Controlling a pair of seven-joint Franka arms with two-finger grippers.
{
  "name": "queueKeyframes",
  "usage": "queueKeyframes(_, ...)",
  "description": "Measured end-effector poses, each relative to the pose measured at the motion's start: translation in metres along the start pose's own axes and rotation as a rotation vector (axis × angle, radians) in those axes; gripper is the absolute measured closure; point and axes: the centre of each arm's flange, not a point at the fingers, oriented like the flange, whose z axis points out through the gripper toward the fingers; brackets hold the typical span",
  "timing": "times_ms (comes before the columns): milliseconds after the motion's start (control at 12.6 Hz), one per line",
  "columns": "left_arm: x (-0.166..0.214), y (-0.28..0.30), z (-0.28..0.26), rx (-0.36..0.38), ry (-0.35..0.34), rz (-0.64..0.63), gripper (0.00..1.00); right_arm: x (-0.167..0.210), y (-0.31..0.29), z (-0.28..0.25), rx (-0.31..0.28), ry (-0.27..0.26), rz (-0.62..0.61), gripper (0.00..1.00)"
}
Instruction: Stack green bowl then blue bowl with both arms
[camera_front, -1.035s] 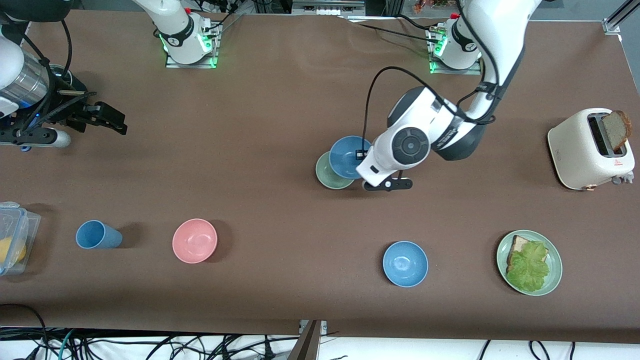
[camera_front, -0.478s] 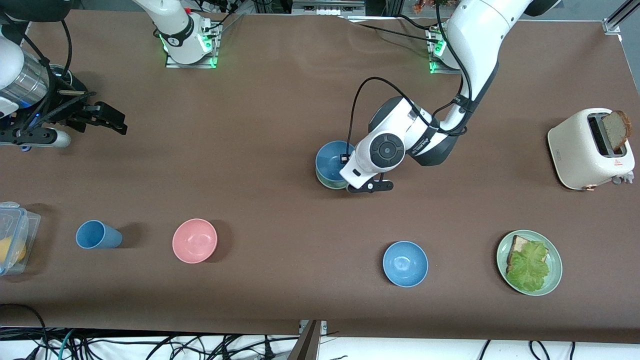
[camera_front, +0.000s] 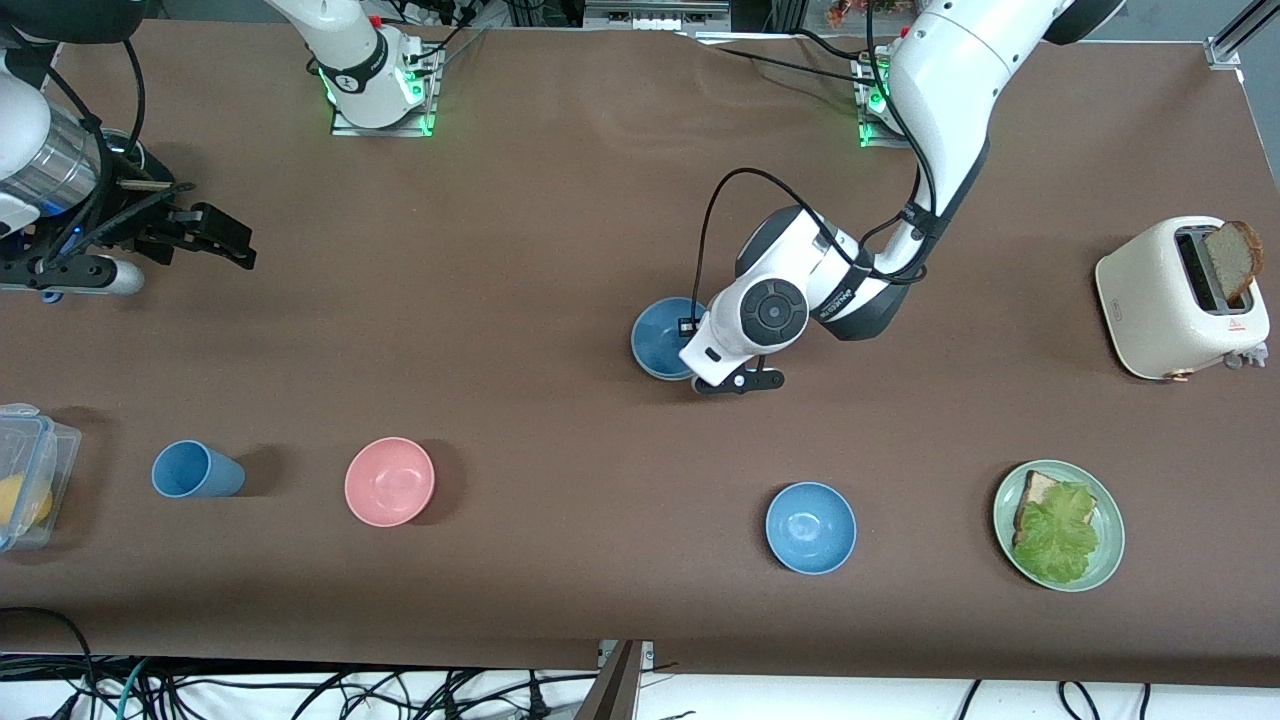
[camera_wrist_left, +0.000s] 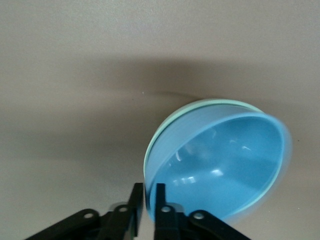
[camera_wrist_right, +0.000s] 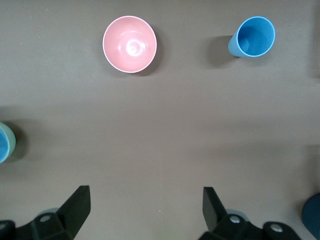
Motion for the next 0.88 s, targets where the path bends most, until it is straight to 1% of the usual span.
queueKeyframes(159, 0.003, -0.001, -0.004, -0.006, 0.006, -0.004, 0.56, 0.0, 0.0, 0.0, 0.0, 0.0, 0.0, 0.0)
queueKeyframes(318, 0.007, -0.004, -0.02, -0.017, 0.021, -0.011, 0.34, 0.0, 0.0, 0.0, 0.0, 0.0, 0.0, 0.0)
queueKeyframes(398, 0.009, -0.01, -0.036, -0.015, 0.023, -0.02, 0.21, 0.0, 0.0, 0.0, 0.0, 0.0, 0.0, 0.0)
queueKeyframes(557, 0.007, -0.032, -0.085, -0.009, 0.034, -0.045, 0.0, 0.0, 0.0, 0.0, 0.0, 0.0, 0.0, 0.0)
queueKeyframes(716, -0.001, -0.063, -0.146, -0.008, 0.066, -0.043, 0.0, 0.0, 0.0, 0.0, 0.0, 0.0, 0.0, 0.0)
queueKeyframes(876, -0.01, -0.109, -0.209, 0.001, 0.086, 0.006, 0.0, 0.0, 0.0, 0.0, 0.0, 0.0, -0.001, 0.0)
